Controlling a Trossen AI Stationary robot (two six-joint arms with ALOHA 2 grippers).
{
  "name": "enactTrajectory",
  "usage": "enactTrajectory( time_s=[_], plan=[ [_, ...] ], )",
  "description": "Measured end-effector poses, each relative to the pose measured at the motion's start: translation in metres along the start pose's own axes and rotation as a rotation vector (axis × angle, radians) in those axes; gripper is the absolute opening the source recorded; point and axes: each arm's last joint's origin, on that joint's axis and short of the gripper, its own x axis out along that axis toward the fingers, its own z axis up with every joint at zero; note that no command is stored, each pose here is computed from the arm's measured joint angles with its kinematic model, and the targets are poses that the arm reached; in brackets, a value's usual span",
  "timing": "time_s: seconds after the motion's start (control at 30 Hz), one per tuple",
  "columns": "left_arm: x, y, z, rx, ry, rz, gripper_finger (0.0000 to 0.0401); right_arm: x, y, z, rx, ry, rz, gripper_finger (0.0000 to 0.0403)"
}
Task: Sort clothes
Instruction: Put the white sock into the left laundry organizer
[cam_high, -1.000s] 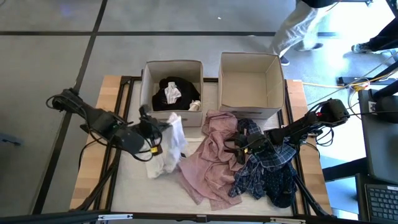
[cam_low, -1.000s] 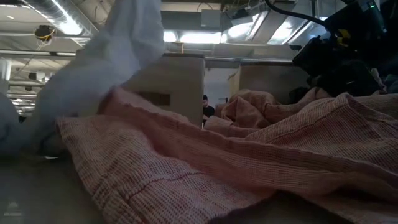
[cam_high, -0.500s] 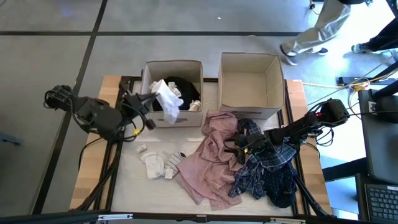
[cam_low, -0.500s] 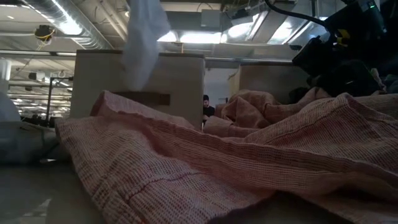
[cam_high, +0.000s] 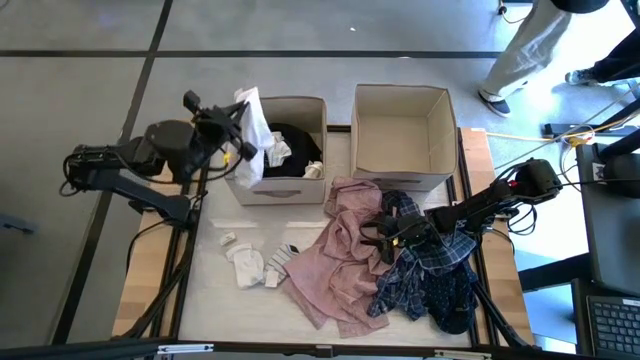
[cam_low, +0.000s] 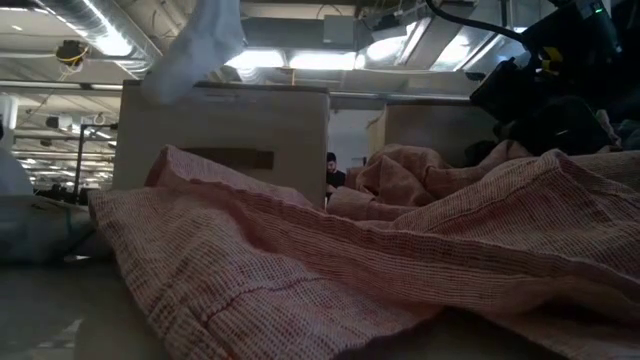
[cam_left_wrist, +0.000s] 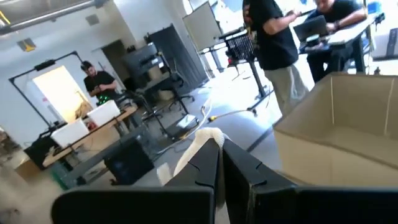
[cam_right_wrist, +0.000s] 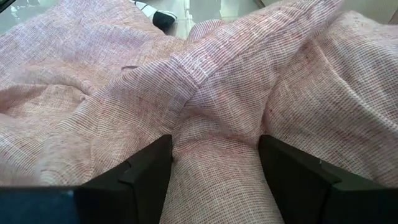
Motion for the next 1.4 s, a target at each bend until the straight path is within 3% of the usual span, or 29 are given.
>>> enactTrajectory(
  time_s=[0.2,0.43,0.67,1.17,1.4],
  plan=[
    [0.019,0.012,0.002,-0.031,-0.05,-0.015,0.0005,0.0,0.0,0.0,0.0,0.0,0.0,0.0243],
    [0.035,0.024,-0.003,-0.024,-0.017,0.076,0.0005,0.0,0.0,0.0,0.0,0.0,0.0,0.0243],
    [0.048,0.029,-0.007,-0.065,-0.031,0.029,0.0005,0.0,0.0,0.0,0.0,0.0,0.0,0.0243],
    [0.082,-0.009,-0.052,0.036,0.323,-0.057,0.0005,0.0,0.0,0.0,0.0,0.0,0.001,0.0243],
    [0.096,-0.028,-0.066,0.04,0.423,-0.064,0.0005,0.0,0.0,0.0,0.0,0.0,0.001,0.0243]
  ],
)
